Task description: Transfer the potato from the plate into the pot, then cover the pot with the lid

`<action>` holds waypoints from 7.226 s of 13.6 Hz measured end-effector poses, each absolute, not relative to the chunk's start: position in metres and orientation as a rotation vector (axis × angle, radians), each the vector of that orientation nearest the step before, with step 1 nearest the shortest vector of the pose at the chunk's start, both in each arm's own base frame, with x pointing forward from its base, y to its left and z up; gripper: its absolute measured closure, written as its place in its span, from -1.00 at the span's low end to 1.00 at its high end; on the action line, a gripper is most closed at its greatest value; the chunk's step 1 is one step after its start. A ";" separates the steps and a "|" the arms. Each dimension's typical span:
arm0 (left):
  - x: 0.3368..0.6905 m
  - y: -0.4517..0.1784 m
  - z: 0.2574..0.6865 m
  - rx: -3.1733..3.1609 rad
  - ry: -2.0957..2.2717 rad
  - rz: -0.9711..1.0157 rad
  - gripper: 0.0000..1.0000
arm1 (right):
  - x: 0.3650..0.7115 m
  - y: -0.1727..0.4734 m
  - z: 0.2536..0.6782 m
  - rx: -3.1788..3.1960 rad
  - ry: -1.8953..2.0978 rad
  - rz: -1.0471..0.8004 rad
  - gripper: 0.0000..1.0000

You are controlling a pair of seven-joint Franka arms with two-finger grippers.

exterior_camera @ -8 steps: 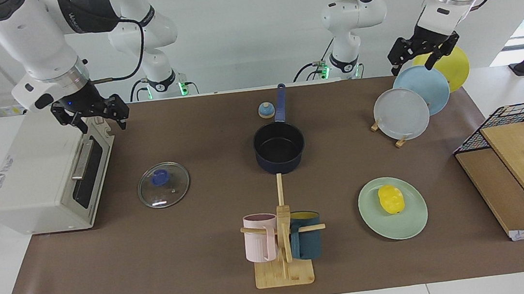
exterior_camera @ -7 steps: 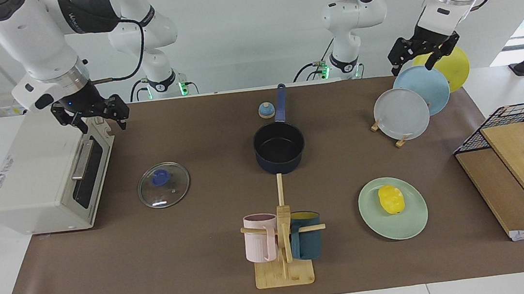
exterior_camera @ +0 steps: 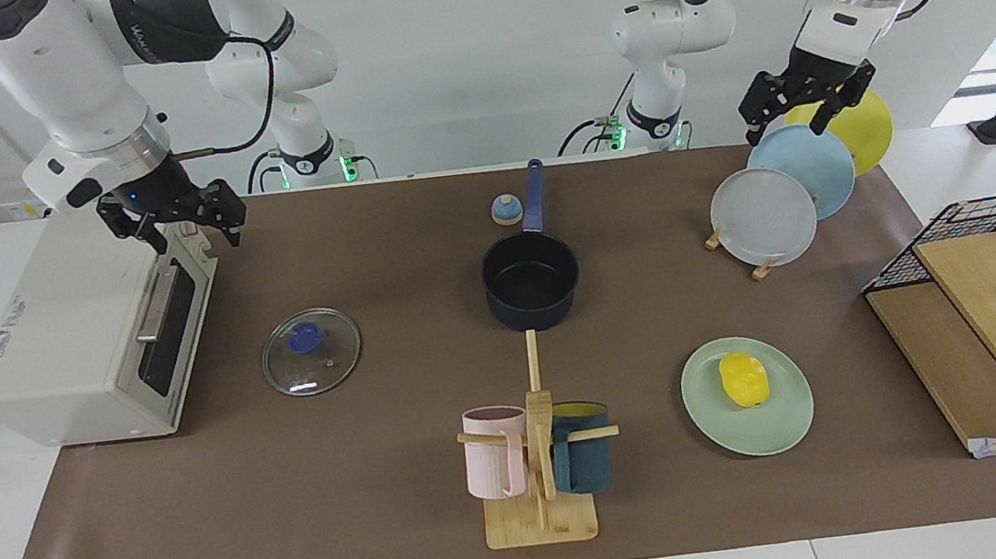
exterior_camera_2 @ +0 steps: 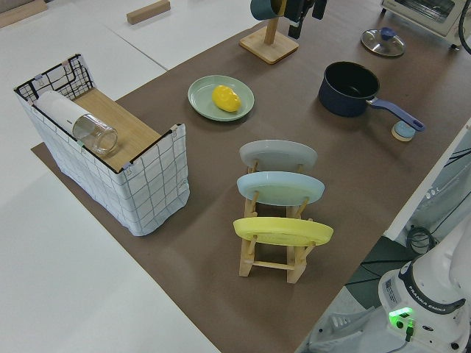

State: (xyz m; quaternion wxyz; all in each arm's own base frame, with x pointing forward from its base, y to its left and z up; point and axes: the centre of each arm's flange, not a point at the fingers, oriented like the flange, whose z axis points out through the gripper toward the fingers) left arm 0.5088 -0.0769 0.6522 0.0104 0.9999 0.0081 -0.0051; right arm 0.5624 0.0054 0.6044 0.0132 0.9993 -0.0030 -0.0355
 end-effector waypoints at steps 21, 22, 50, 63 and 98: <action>0.721 -0.091 0.376 3.104 0.064 0.135 -1.00 | 0.546 0.088 0.378 3.101 0.591 -0.024 -1.00; 0.720 -0.093 0.369 3.103 0.061 0.133 -1.00 | 0.543 0.087 0.371 3.100 0.591 -0.014 -1.00; 0.672 -0.120 0.475 3.063 0.106 0.028 -0.30 | 0.539 0.042 0.317 3.116 0.429 -0.020 -0.32; 0.447 -0.373 0.457 3.052 -0.074 0.061 -0.30 | 0.550 0.056 0.381 3.116 0.467 -0.101 -0.32; 0.436 -0.396 0.358 3.046 -0.367 0.026 -0.74 | 0.528 0.155 0.475 3.119 0.443 -0.049 -0.32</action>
